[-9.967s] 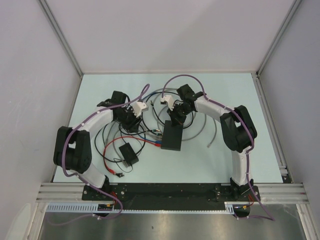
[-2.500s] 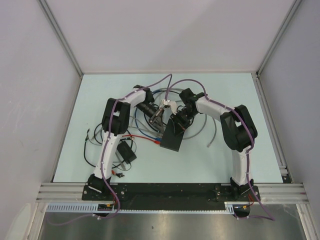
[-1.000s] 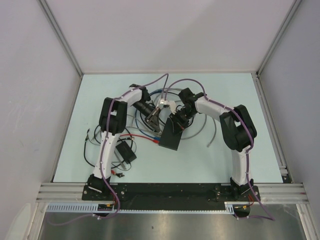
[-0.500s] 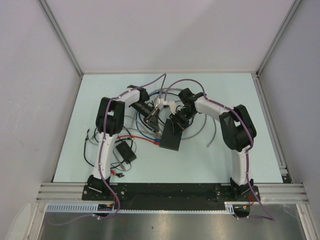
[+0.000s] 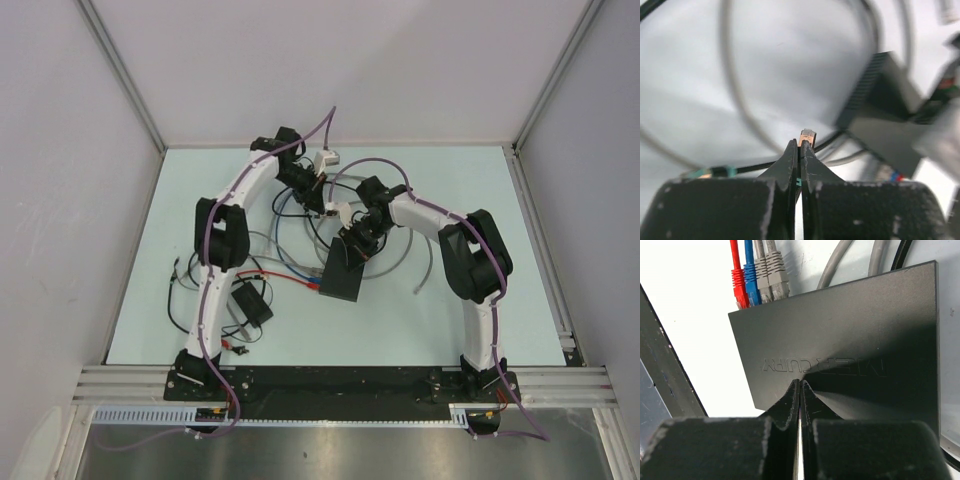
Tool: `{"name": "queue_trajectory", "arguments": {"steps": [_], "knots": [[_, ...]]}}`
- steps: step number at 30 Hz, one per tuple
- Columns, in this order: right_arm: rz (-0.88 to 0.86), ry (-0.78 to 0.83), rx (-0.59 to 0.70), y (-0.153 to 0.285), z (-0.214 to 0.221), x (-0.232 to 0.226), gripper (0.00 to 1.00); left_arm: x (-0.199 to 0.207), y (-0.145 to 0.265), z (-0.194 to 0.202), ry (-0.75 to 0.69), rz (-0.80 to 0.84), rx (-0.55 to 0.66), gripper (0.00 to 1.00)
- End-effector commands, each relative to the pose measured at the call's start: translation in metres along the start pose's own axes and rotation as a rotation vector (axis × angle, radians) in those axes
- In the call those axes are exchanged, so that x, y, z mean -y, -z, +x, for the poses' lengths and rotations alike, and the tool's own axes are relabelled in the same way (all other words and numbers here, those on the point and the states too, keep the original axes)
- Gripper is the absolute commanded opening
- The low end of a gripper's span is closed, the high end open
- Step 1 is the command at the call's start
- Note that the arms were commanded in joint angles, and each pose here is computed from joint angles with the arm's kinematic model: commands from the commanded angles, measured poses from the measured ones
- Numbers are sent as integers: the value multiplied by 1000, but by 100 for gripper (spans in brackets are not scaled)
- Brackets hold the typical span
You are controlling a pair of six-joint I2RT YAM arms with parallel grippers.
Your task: Pull the plug from the switch port
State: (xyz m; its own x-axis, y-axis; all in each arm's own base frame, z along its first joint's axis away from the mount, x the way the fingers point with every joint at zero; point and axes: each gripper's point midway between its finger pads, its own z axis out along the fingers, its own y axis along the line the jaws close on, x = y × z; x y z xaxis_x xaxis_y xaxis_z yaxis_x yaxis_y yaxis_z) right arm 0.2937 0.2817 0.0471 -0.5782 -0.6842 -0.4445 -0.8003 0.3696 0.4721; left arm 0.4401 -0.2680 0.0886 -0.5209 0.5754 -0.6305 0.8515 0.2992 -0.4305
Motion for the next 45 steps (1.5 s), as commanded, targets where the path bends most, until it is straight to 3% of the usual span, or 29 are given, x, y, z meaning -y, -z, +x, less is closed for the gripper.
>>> {"name": "queue_trajectory", "arguments": {"steps": [1, 4, 7, 8, 10, 11, 13, 16, 17, 20, 23, 26, 30, 35, 45], "knots": [[133, 20, -126, -14, 32, 35, 0, -47, 21, -7, -64, -249, -40, 8], [139, 26, -123, -11, 30, 35, 0, -44, 31, -10, -46, -273, -18, 38], [150, 39, -83, 5, 15, 34, 0, -23, 42, -18, -15, -244, 35, 50], [164, 20, -56, 18, 8, 36, 1, -9, 39, -14, 10, -189, 50, 51], [206, -2, 121, 60, -32, 28, 4, 20, 55, -29, -19, -148, 107, 52], [267, 5, 198, 79, -48, 36, 11, 32, 51, -23, -1, -99, 121, 52], [310, 22, 242, 100, -55, 30, 17, 54, 62, -25, -22, -79, 152, 51], [295, -20, 206, 100, -35, 37, 30, 58, 42, 14, 64, -54, 125, 47], [262, -62, 162, 94, -22, 35, 38, 60, 39, 18, 72, -40, 127, 46], [170, -224, 80, 68, 8, 36, 50, 66, 25, 36, 144, 18, 98, 43], [128, -242, 81, 56, 16, 31, 64, 69, 19, 48, 176, 32, 74, 41], [113, -251, 61, 47, 19, 33, 68, 71, 17, 60, 179, 29, 49, 43], [63, -255, 72, 39, 16, 37, 65, 71, 11, 77, 193, 29, 18, 44], [9, -221, 98, 30, -4, 39, 51, 74, 4, 95, 236, 64, -28, 44], [82, -125, 113, 22, -50, 83, 46, 73, -4, 95, 266, 77, -7, 44]]}}
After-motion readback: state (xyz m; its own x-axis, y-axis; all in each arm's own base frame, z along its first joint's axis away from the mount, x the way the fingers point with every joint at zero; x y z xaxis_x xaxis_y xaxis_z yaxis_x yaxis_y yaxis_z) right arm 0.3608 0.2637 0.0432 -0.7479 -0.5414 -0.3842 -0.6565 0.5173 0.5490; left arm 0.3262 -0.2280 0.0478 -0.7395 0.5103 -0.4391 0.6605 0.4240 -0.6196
